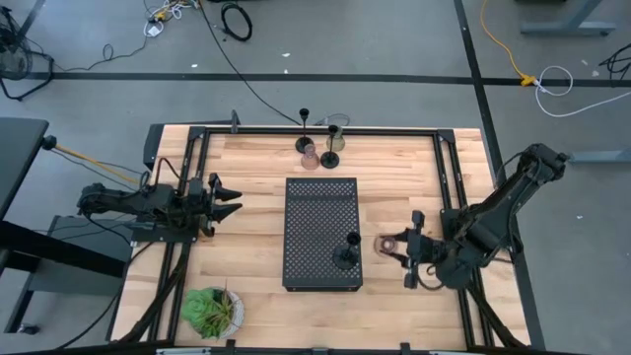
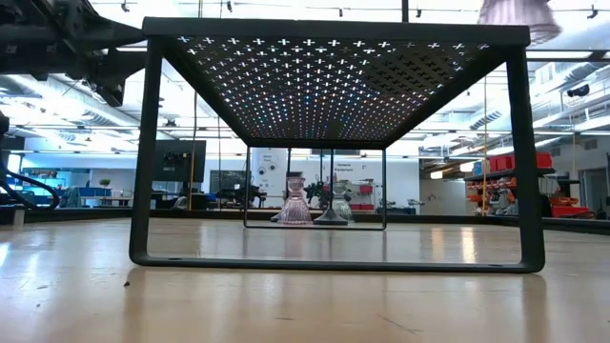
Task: Pick & Place candle stick holders
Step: Put the bottom pink glass candle holder on the shelf
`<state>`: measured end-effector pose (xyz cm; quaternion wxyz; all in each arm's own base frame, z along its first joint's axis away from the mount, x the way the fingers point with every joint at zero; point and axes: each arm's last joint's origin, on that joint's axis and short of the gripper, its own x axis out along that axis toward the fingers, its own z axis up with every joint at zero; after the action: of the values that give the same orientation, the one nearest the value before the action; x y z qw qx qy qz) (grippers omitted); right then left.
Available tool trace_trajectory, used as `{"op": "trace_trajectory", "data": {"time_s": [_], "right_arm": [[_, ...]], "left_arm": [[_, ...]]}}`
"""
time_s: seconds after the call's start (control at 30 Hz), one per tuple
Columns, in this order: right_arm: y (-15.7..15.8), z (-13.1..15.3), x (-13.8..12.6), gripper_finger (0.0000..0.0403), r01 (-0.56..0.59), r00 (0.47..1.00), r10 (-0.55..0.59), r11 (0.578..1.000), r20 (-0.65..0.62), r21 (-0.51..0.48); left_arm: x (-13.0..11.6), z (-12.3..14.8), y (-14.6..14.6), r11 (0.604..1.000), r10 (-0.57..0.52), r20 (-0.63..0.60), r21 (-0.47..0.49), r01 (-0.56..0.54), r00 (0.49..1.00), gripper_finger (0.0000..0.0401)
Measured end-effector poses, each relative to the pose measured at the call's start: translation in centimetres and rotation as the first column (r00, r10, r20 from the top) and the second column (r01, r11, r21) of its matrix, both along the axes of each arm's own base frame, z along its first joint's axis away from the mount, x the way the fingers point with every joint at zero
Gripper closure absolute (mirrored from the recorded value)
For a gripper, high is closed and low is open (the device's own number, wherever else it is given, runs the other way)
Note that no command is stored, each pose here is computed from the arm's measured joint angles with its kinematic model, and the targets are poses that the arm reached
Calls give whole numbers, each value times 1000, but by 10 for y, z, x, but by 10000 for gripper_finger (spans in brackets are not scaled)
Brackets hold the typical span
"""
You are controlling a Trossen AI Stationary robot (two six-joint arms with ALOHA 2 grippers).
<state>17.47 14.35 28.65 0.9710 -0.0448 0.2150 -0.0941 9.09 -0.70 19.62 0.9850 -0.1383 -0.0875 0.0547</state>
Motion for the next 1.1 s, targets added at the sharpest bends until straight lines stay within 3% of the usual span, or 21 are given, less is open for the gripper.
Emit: {"op": "trace_trajectory", "data": {"time_s": [0.33,0.73,1.1], "right_arm": [[-37,17,6,282,60,998,-59,991,12,-115],[-82,31,20,282,55,998,-53,994,19,-98],[-119,40,36,282,33,996,-28,997,83,-62]], "left_arm": [[0,0,0,1000,0,1,0,0,1000,231],[5,9,-1,997,24,65,70,-28,998,231],[34,5,-5,989,40,9,140,-41,999,231]]}}
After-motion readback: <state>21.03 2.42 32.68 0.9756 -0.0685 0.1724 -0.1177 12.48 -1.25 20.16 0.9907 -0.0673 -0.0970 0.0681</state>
